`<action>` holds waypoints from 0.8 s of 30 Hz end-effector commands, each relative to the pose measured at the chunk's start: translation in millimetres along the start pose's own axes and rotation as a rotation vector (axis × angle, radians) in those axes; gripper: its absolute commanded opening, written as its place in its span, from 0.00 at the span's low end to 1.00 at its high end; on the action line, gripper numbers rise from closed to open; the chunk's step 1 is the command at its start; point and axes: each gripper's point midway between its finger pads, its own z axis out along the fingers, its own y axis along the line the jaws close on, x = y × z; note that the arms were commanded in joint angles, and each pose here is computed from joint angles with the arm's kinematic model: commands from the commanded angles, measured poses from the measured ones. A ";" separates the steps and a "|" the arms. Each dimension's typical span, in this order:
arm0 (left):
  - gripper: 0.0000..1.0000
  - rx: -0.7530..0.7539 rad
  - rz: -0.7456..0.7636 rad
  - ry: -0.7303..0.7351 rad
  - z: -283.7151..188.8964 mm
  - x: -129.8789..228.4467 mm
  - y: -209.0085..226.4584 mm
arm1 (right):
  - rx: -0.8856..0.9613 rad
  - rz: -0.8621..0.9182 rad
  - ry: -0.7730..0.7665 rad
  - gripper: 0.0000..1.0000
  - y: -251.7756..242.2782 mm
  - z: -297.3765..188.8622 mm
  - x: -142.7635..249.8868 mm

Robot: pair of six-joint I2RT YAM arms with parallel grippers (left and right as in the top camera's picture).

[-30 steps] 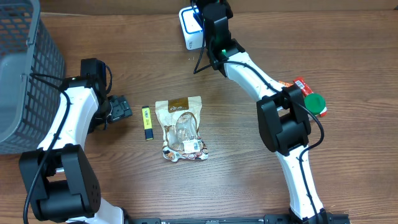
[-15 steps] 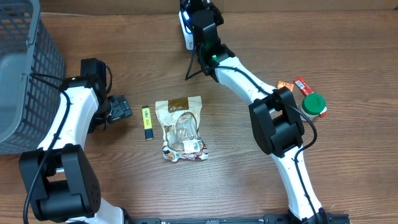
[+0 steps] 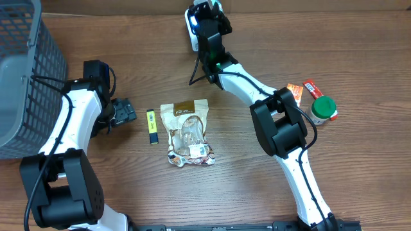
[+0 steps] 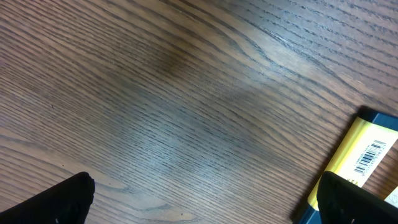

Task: Scan the item barcode
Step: 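Hold the mint-green packet against the scanner window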

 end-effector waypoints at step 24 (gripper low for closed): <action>1.00 -0.012 0.014 0.005 1.7 1.5 1.3 | -0.163 -0.043 -0.030 0.04 64.5 -36.4 -23.3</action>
